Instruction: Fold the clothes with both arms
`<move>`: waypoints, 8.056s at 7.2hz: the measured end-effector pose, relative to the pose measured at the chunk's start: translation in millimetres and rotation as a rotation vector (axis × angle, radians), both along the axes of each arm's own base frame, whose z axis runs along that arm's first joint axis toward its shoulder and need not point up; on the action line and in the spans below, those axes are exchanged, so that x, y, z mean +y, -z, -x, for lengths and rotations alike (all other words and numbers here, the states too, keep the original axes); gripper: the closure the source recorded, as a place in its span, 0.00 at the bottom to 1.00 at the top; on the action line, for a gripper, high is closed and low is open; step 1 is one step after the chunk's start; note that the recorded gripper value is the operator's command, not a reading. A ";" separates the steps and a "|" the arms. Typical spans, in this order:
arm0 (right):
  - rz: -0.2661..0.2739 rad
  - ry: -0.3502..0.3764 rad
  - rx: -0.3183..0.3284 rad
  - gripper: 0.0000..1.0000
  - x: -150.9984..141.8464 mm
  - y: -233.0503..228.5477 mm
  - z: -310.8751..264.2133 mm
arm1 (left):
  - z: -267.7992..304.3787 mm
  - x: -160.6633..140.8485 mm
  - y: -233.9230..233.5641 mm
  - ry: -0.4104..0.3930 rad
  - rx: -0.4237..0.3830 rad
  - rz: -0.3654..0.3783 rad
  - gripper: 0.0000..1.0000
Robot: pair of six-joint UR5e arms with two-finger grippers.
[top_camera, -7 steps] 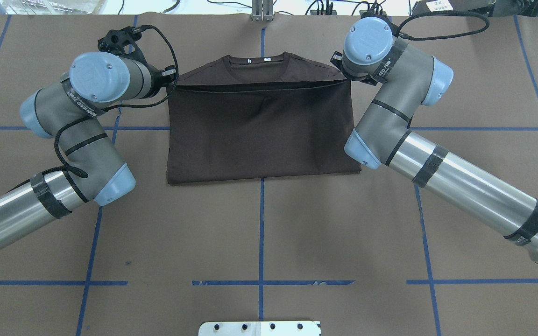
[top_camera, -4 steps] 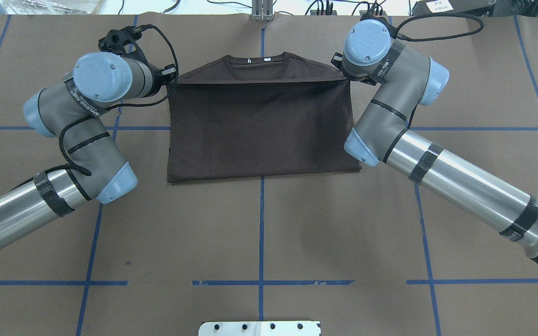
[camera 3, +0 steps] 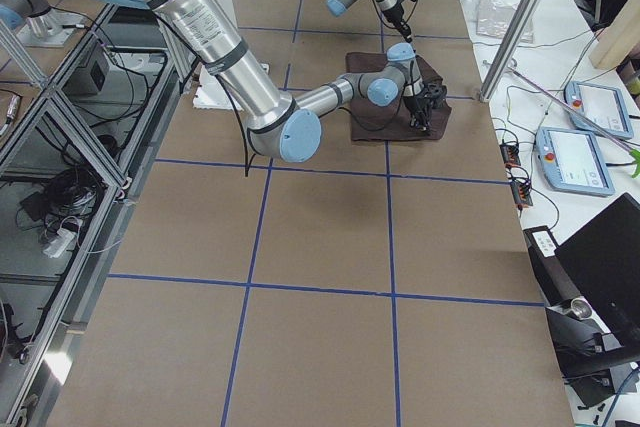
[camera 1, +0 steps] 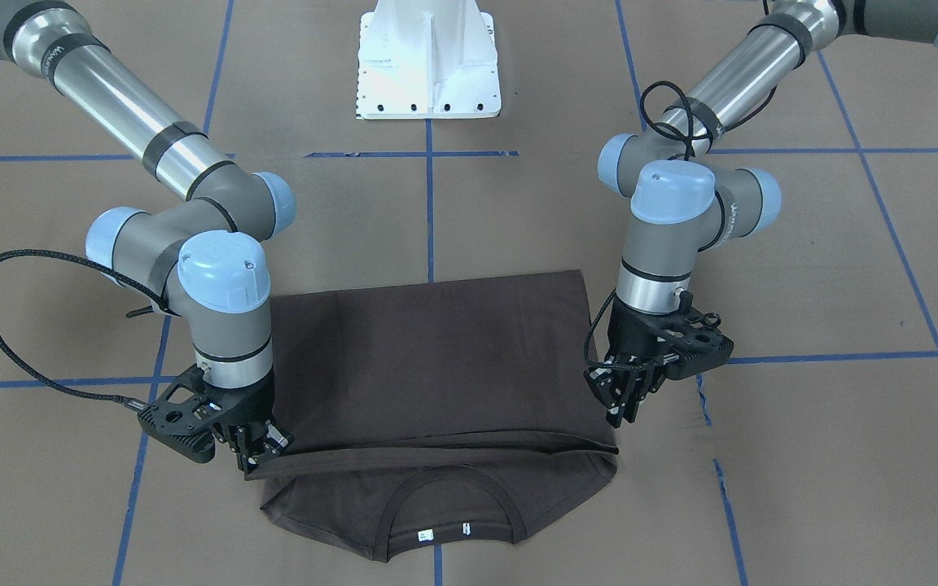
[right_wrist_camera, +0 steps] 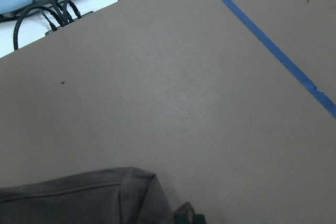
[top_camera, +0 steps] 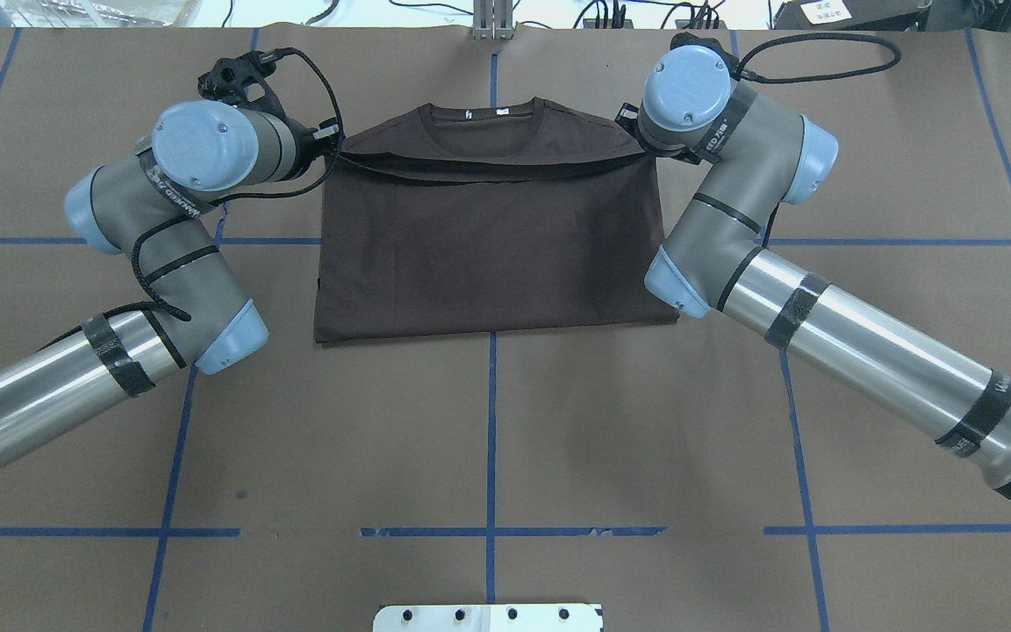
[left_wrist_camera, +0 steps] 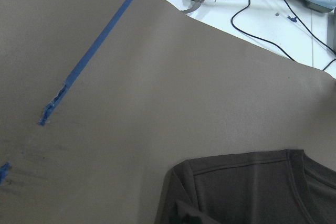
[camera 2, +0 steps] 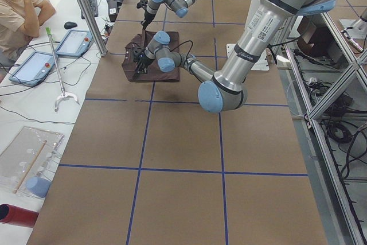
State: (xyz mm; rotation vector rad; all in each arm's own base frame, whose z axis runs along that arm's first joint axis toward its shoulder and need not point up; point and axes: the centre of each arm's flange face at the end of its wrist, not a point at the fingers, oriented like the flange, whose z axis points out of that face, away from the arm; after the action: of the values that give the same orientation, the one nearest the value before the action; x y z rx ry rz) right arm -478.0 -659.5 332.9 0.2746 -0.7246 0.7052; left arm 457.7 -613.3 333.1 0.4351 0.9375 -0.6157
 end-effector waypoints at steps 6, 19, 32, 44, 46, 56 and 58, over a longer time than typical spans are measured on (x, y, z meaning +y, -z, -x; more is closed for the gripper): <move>0.029 0.096 -0.221 0.31 150.7 -18.3 -28.9 | 2.3 -0.9 -1.6 0.008 0.066 -0.028 0.56; 0.116 0.123 -0.225 1.00 218.0 -53.6 -9.8 | -2.2 2.3 -3.7 0.010 0.068 -0.011 0.57; 0.305 0.480 -0.380 0.00 532.1 21.9 -56.7 | 31.3 67.4 96.1 -0.140 0.353 -0.024 0.01; 0.140 0.159 -0.367 0.00 358.7 14.5 -83.8 | -76.4 270.3 12.1 -0.252 0.028 0.255 0.84; 0.139 0.162 -0.368 0.00 358.9 15.5 -83.8 | -78.3 271.5 13.4 -0.258 0.024 0.256 1.00; 0.120 0.162 -0.396 0.00 358.0 31.1 -78.7 | -18.6 38.7 56.0 -0.105 0.003 0.044 0.99; 0.109 0.167 -0.409 0.00 357.7 39.2 -73.3 | -37.3 -48.5 58.9 -0.052 0.017 0.040 0.31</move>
State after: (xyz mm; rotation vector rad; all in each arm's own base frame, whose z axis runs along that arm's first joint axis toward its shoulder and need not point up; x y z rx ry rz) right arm -404.7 -301.8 293.7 -0.0341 -1.0806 0.6446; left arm 495.0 -661.8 274.2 0.3695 0.9483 -0.5902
